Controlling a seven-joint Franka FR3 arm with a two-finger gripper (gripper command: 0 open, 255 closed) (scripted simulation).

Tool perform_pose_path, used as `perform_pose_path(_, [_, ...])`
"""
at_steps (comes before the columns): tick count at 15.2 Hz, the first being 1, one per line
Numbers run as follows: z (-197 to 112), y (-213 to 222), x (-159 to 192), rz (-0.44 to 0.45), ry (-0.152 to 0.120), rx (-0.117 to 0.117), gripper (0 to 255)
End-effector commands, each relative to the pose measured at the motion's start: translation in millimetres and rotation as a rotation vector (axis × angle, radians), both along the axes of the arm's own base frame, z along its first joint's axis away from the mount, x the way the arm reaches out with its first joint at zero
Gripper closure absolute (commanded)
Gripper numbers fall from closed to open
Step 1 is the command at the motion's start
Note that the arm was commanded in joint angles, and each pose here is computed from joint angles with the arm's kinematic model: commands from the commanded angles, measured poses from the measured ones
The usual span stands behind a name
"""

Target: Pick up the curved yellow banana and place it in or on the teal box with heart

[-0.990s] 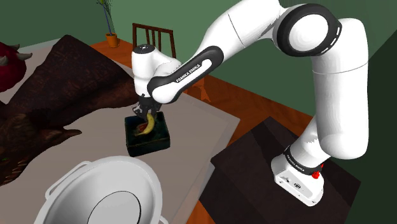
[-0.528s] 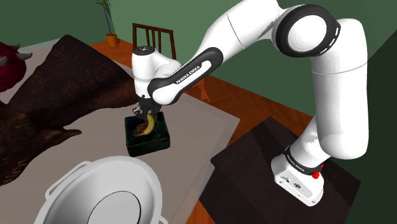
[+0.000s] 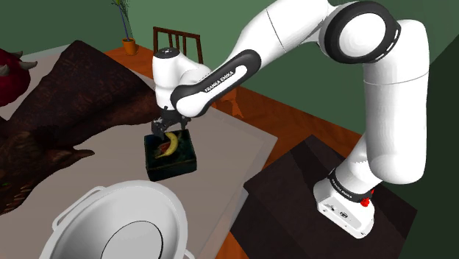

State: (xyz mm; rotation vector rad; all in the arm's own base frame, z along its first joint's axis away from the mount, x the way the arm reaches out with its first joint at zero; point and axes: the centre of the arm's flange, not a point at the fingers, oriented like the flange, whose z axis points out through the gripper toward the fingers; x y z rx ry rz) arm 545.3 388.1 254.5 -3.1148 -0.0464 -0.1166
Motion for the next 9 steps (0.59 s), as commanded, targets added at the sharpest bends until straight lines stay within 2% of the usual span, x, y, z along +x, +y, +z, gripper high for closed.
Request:
perform_pose_path(1, [24.1,1.4,-1.8,0.0,0.0,0.0,0])
perform_pose_path(2, [34.5,1.2,-2.6,0.0,0.0,0.0,0])
perform_pose_path(9, [34.5,1.2,-2.6,0.0,0.0,0.0,0])
